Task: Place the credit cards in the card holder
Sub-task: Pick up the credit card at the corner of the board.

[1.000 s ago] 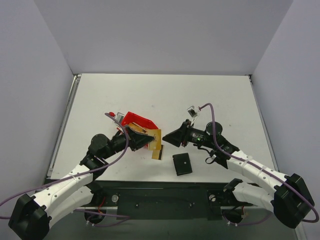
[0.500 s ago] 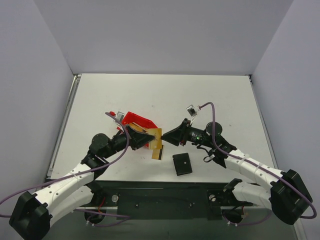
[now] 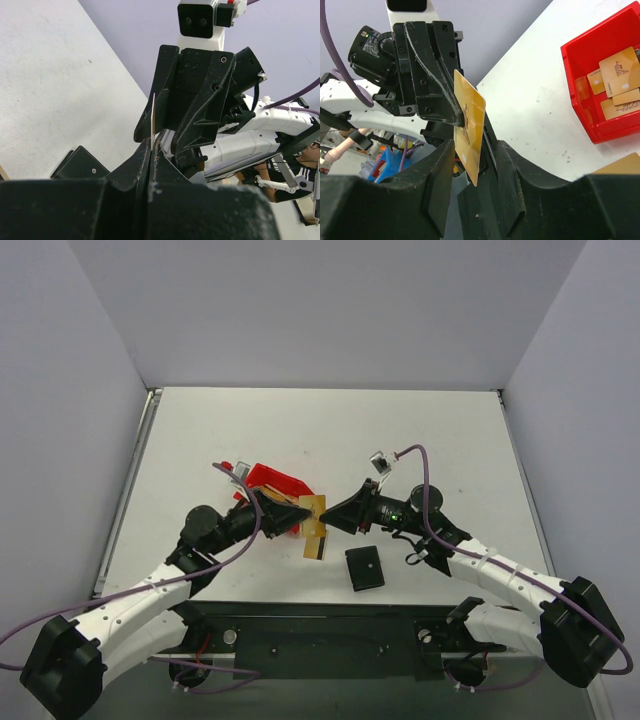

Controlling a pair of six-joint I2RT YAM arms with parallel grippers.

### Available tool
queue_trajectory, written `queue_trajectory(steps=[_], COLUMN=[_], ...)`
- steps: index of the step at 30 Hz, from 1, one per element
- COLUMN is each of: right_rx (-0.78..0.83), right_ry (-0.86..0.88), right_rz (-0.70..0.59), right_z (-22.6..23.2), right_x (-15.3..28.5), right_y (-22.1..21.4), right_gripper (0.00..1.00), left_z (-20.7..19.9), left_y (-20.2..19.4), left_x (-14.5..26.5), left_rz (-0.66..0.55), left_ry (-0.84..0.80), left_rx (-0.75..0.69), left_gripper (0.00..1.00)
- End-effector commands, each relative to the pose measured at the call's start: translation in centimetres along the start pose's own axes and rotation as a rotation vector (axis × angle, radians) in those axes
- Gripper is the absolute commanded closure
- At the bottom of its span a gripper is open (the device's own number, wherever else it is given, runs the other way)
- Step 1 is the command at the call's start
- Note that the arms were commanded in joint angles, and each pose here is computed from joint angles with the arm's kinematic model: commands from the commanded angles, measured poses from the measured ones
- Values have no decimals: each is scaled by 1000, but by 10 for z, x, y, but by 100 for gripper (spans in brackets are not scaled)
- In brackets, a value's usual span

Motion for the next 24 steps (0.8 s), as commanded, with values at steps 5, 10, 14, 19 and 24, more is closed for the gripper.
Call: queue_trajectory(steps=[5, 10, 14, 19, 24], right_rx=[70, 68, 69, 66, 61], right_ry=[107, 105, 101, 88, 77], right_rz=[-38, -37, -44, -57, -62], right_z=[26, 27, 27, 25, 24], right_x=[-4, -4, -4, -4, -5], right_y=[14, 13, 14, 16, 16], right_gripper=[68, 71, 72, 74, 75], left_z=[-27, -28, -27, -26, -27], left_y=[17, 16, 15, 13, 11], left_x=[-7, -7, -8, -8, -8], left_rz=[-23, -25, -17, -10, 6], left_ry=[-109, -122, -129, -131, -143], left_rx=[-41, -37, -29, -27, -28], left_gripper=[100, 100, 100, 100, 100])
Point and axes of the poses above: each gripper's point midway between its finger pads, its own x axis back along the fingers, its own z axis along the line the jaws close on, y = z × x, the point moved 5 cm from there along x, back along the fingers
